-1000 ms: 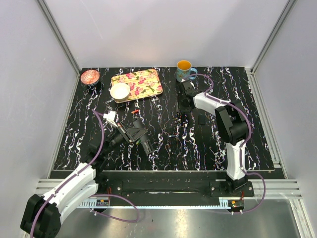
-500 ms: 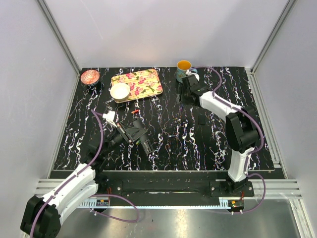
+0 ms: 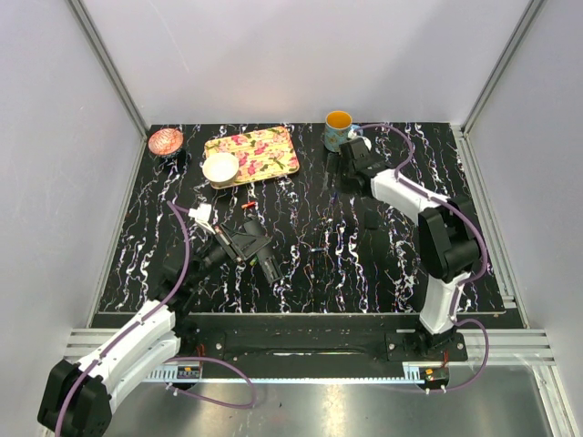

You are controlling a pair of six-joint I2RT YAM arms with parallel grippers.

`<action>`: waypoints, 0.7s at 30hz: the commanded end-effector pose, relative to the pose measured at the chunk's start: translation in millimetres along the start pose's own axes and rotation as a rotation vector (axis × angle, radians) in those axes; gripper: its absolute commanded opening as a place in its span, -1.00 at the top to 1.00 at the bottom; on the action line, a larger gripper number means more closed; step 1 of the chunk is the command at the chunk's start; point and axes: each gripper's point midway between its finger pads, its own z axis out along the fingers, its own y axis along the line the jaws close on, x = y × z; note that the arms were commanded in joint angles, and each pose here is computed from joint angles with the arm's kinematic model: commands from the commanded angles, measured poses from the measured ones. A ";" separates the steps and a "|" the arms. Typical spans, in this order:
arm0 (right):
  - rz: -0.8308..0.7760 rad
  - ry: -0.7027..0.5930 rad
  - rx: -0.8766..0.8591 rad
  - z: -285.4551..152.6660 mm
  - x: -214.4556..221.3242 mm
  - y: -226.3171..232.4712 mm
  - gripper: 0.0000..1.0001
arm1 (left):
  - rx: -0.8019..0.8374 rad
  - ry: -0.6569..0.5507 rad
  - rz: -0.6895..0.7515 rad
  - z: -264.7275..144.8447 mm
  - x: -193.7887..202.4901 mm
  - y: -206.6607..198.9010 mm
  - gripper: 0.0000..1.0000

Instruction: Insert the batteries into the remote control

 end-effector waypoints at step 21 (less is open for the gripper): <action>0.028 0.096 0.146 68.5 -2.1 -4.4 0.05 | 0.043 -0.029 0.025 0.9 -7.0 -11.5 1.00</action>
